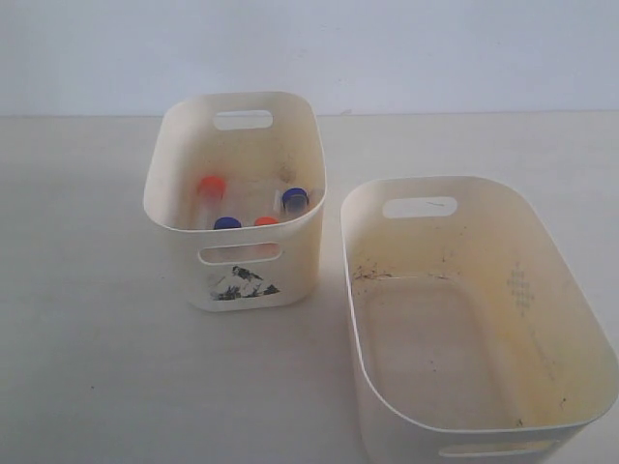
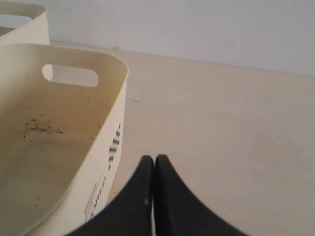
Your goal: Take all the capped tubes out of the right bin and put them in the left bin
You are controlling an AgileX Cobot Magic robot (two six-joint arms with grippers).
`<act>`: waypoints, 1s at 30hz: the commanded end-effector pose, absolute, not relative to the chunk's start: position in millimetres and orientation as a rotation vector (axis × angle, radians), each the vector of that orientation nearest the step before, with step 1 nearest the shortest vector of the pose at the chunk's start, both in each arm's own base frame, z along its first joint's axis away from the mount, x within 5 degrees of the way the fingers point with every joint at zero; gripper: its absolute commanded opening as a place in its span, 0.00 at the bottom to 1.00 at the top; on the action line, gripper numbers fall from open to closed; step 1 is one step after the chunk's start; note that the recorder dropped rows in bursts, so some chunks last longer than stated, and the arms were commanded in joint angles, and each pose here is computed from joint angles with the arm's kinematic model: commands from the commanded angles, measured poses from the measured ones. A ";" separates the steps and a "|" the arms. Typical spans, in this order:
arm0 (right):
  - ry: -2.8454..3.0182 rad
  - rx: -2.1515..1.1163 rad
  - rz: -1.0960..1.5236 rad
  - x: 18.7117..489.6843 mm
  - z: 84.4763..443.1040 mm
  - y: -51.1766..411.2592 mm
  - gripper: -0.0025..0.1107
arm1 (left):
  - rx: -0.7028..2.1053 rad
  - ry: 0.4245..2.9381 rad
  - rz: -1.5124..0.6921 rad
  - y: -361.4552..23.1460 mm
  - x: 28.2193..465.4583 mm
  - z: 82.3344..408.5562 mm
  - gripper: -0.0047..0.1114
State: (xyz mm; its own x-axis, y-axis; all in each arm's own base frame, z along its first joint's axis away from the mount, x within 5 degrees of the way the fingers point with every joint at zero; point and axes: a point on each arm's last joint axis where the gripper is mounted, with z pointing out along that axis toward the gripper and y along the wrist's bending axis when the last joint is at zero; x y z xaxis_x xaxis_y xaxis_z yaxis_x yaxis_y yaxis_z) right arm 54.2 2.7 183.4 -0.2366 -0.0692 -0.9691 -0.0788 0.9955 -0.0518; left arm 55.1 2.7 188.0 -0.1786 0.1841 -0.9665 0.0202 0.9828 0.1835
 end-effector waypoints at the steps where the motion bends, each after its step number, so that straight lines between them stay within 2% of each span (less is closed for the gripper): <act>1: 1.813 -0.077 0.028 53.7 183.3 2.4 0.02 | 0.140 1.735 0.132 2.4 55.2 190.0 0.08; 30: 1.815 -0.101 0.057 53.4 183.1 5.3 0.02 | 0.140 1.735 0.132 2.4 55.2 190.0 0.08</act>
